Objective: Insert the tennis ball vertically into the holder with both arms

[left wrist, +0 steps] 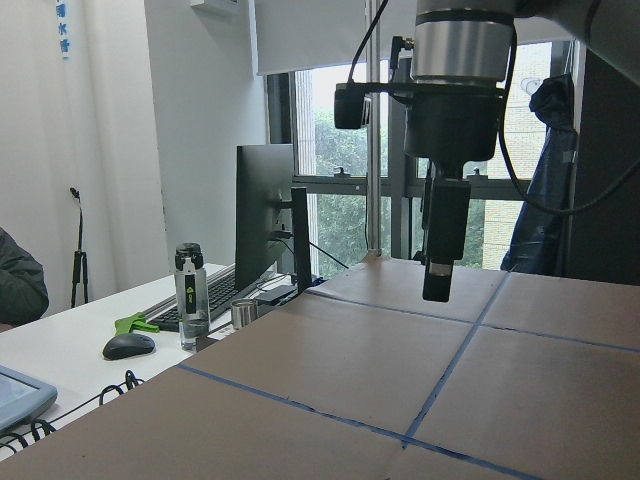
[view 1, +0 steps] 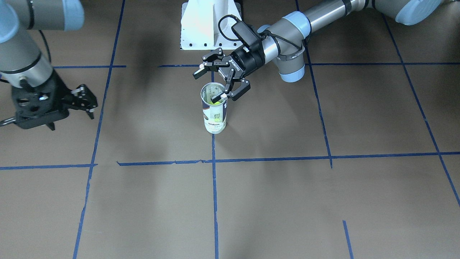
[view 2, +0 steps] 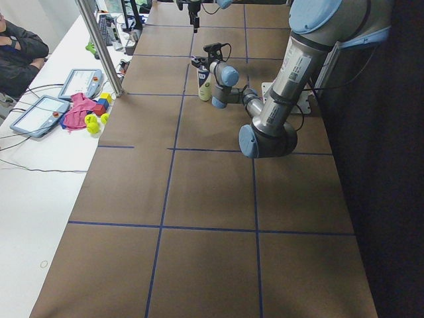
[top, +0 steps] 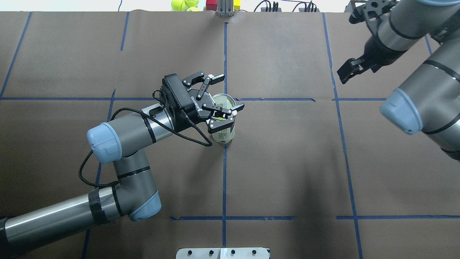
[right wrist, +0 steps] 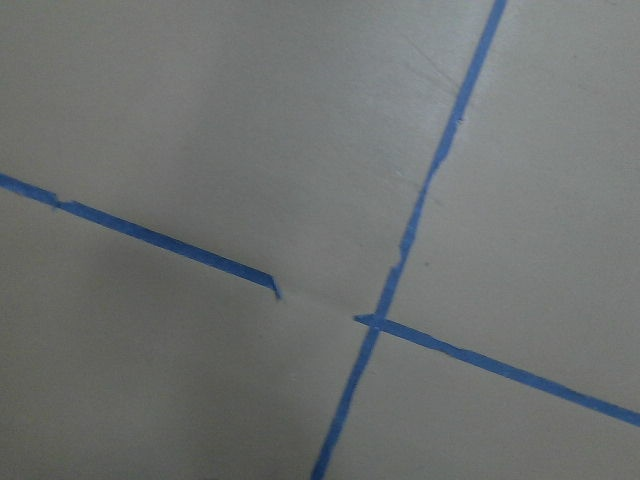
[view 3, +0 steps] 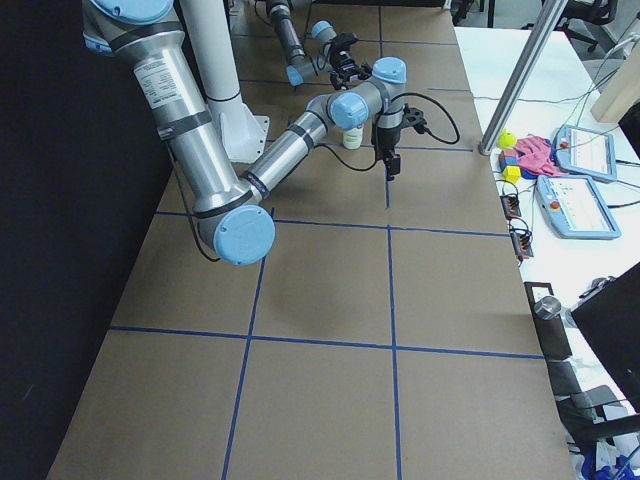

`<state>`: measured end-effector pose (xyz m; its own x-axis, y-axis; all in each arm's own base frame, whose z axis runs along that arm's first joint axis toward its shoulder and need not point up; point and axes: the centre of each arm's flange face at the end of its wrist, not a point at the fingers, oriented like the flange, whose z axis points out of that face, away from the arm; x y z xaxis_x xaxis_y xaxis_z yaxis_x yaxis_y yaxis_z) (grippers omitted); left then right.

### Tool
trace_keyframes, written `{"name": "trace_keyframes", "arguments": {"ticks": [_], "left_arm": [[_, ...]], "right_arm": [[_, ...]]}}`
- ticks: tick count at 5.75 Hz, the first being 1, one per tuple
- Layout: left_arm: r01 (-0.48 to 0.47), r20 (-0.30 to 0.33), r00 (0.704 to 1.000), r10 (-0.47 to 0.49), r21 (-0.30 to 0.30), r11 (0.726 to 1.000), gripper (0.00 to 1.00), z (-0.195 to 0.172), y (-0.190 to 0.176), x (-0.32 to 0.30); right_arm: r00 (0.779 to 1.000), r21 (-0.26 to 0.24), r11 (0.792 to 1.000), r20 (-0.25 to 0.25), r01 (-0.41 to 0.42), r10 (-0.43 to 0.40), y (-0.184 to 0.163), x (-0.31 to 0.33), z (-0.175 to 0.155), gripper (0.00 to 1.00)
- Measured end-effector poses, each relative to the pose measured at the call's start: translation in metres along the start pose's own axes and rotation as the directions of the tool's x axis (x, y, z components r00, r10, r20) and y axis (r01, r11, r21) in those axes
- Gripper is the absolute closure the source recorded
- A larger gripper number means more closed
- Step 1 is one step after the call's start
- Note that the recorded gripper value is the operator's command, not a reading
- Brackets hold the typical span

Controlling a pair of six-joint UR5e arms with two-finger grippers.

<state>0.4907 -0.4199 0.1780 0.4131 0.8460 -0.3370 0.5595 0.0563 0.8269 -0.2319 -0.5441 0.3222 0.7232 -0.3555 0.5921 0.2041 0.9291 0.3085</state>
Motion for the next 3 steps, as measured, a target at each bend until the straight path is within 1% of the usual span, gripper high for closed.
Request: {"name": "trace_keyframes", "arguments": {"ticks": [1,2,3], "left_arm": [[-0.005,0.033,0.999,0.006,-0.033,0.999,0.01,0.001,-0.010,-0.012],[-0.001,0.081,0.997,0.008,-0.088,0.996,0.01,0.001,-0.012,-0.032],[-0.004,0.139,0.990,0.026,-0.160,0.987,0.00,0.000,-0.011,-0.056]], "right_arm": [[0.999,-0.019,0.999,-0.005,0.036,-0.036,0.016,0.050,0.000,0.01],[0.997,-0.036,0.997,-0.001,0.075,-0.075,0.039,0.106,-0.004,0.01],[0.994,-0.046,0.993,0.005,0.109,-0.109,0.068,0.160,-0.010,0.01]]}}
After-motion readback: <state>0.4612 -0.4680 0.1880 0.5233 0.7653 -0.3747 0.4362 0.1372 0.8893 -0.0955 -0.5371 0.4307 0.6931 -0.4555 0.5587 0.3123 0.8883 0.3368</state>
